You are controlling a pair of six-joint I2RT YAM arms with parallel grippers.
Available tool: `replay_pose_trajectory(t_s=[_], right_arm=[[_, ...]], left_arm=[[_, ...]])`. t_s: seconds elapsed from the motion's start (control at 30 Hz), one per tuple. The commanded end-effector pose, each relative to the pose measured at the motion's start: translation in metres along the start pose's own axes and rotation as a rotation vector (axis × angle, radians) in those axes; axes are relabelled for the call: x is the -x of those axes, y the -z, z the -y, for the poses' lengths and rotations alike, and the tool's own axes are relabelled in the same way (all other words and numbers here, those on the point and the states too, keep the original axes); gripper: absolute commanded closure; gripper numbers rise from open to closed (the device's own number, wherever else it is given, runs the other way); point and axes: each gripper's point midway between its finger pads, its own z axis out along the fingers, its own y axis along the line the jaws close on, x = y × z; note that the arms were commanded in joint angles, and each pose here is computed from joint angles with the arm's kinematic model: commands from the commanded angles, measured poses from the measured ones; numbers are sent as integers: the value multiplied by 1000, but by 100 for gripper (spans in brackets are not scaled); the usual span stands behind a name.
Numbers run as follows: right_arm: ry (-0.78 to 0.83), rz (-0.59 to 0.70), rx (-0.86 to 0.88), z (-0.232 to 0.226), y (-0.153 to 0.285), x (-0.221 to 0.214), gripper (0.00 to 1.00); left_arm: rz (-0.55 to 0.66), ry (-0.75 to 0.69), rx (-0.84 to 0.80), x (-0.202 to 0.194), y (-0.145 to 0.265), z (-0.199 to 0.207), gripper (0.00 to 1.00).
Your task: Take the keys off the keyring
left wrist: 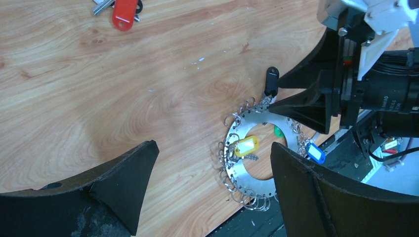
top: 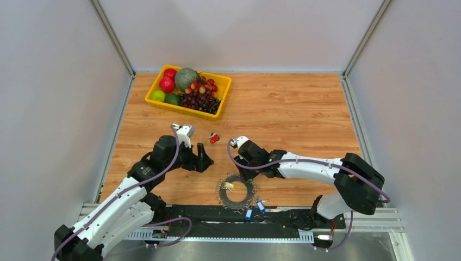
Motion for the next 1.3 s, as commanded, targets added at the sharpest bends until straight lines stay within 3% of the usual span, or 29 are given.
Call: replay_pose_trajectory(t_s=[0.0,0.2,0.27,0.37,0.53,0.57,0.97,1.27], right_arm=[[47,56,3,-4,-5,24,53],[50,-3,56,-8,-13,8,47],[61,-15,93,-13,-14,3,50],[75,-20,140,-21,-15,0,64],[96,0,172,-27,-12,7,99],[99,17,175,-27,-9,11,100],[126,368,214,-37,79,92,100],[169,558,163,-30,132,136,100]], left_arm=[[31,14,-41,8,1,9,6],[38,14,-42,8,2,9,7],[37,15,-42,7,2,9,7],[40,14,-47,8,1,10,8],[38,17,-53,8,1,11,9],[37,19,-54,8,1,11,9],[52,14,-99,15,2,21,12],[113,-44,-137,34,4,31,16]])
